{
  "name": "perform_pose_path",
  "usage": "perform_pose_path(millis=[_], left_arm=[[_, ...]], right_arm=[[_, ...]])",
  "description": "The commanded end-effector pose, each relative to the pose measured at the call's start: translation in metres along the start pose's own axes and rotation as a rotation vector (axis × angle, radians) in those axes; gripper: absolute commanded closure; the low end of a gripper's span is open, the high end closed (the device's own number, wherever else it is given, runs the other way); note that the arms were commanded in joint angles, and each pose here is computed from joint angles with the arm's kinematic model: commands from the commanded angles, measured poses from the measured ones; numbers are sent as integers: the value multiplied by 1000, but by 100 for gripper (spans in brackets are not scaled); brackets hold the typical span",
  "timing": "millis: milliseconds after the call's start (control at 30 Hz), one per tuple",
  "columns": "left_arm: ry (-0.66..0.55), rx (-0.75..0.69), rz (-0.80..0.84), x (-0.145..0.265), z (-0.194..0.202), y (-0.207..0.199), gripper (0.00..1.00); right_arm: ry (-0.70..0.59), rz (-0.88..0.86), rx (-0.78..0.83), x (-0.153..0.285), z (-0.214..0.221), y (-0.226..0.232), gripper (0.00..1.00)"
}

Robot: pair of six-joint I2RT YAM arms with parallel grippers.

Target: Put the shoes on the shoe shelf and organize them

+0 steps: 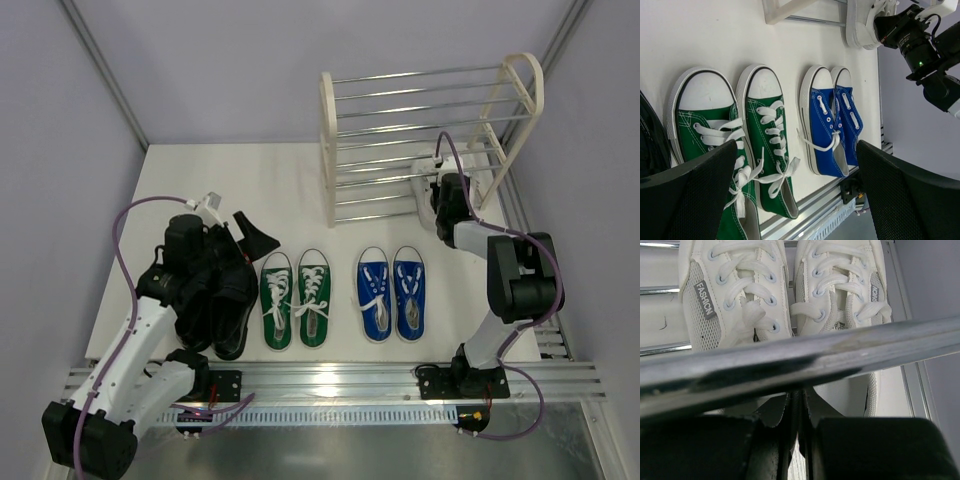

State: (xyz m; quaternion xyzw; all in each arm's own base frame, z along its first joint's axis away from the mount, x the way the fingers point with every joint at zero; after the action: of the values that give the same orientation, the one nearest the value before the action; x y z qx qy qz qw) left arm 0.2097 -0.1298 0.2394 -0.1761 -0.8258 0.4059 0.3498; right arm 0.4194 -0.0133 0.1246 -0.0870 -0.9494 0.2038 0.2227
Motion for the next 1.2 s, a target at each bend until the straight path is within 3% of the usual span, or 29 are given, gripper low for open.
perform_pose_path(millis=[0, 67, 233, 333, 600, 700, 900, 1067, 1167], left_arm=[[-38, -38, 32, 3, -4, -5, 0], [-43, -38, 32, 3, -4, -5, 0], [-42, -34, 31, 4, -3, -4, 0], [-45, -34, 33, 4, -3, -4, 0], [-52, -29, 38, 5, -3, -4, 0], [-49, -28, 40, 4, -3, -5, 0], [-40, -21, 37, 2, -2, -4, 0], [3, -13, 38, 1, 1, -4, 0], [8, -22, 27, 2, 1, -4, 0]], right_arm=[[-270, 64, -84, -2, -62, -17, 96], [-270, 59, -102, -5, -61, -16, 95], [-251, 54, -136, -2, -59, -15, 57], [-272, 62, -176, 8, -60, -18, 48], [-332, 58, -330, 55, -79, -29, 43], [-284, 52, -405, 75, -77, -24, 40], [-144, -176, -403, 139, -66, 19, 40], [3, -448, -473, 204, -26, 60, 38], [135, -486, -466, 232, 10, 71, 33]])
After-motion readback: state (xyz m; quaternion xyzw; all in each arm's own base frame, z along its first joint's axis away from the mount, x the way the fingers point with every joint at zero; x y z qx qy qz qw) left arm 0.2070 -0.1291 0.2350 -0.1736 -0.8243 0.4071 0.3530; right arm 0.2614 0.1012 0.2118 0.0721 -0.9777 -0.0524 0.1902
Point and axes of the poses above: each gripper's point midway between its finger pads, its own x axis back along the fingers, its own y axis along the line the jaws close on, z = x × y, the point moved 6 cm from there along x, back along the fingers, and after that the axes turned 9 degrees about x, right-handed, at the moved point
